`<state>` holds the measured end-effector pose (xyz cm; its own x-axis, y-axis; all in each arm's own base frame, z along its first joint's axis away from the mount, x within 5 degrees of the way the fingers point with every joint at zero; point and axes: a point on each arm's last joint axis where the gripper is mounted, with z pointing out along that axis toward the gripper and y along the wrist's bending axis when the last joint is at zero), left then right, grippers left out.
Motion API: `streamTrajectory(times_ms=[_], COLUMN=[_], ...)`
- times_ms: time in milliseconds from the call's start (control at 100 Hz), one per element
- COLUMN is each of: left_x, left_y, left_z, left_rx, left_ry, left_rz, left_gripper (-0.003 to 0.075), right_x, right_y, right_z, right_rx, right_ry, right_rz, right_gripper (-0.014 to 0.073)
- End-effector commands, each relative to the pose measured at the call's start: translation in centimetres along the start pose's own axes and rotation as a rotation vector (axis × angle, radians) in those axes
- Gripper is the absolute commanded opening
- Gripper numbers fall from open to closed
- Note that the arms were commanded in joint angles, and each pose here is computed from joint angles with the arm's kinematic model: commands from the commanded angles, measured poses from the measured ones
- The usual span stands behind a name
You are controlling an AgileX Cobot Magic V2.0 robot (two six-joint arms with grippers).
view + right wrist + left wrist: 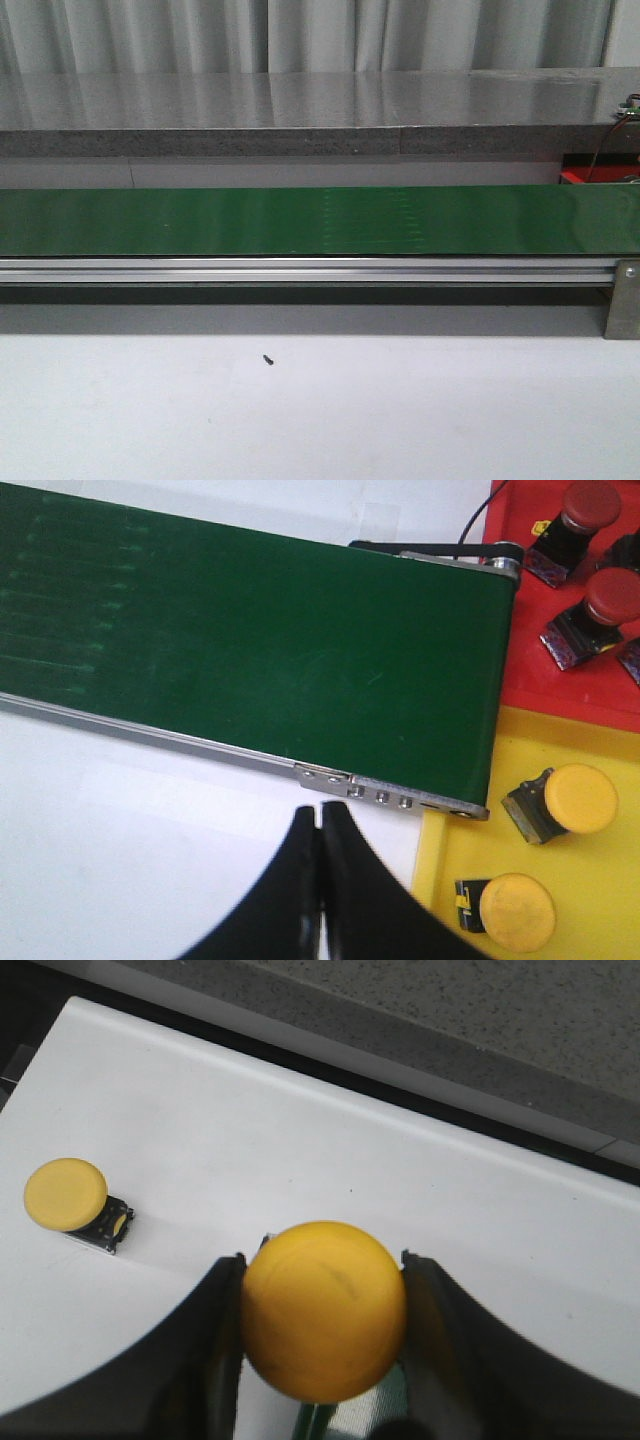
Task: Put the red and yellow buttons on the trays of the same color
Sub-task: 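Close the left gripper on a yellow button and lift it, then set the yellow button on the near end of the green belt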
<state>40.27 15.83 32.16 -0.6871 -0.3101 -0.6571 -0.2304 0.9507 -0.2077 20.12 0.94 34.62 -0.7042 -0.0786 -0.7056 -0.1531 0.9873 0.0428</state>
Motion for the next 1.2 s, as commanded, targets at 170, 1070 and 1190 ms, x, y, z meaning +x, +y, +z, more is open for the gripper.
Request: streamTrajectory(times_ms=[170,1070,1190], left_x=[1.4,8.5,9.1], left_y=[-2.6,-6.8,-6.6], left_z=[-5.4,-1.4,-1.0], left_rx=[0.040,0.090,0.086], left_ry=[-0.114,0.011,0.030], left_rz=[0.024,0.088,0.083], left_gripper=[-0.0019,-0.0019,-0.0018], right_x=[-1.1,-1.1,-1.1], right_y=[0.0,0.0,0.0], right_z=[-1.1,-1.1,-1.1], right_rx=[0.018,0.018,0.018], right_ry=[-0.101,-0.101,-0.101], right_rz=[-0.007,-0.007,-0.007], right_gripper=[-0.0059,-0.0059,-0.0059])
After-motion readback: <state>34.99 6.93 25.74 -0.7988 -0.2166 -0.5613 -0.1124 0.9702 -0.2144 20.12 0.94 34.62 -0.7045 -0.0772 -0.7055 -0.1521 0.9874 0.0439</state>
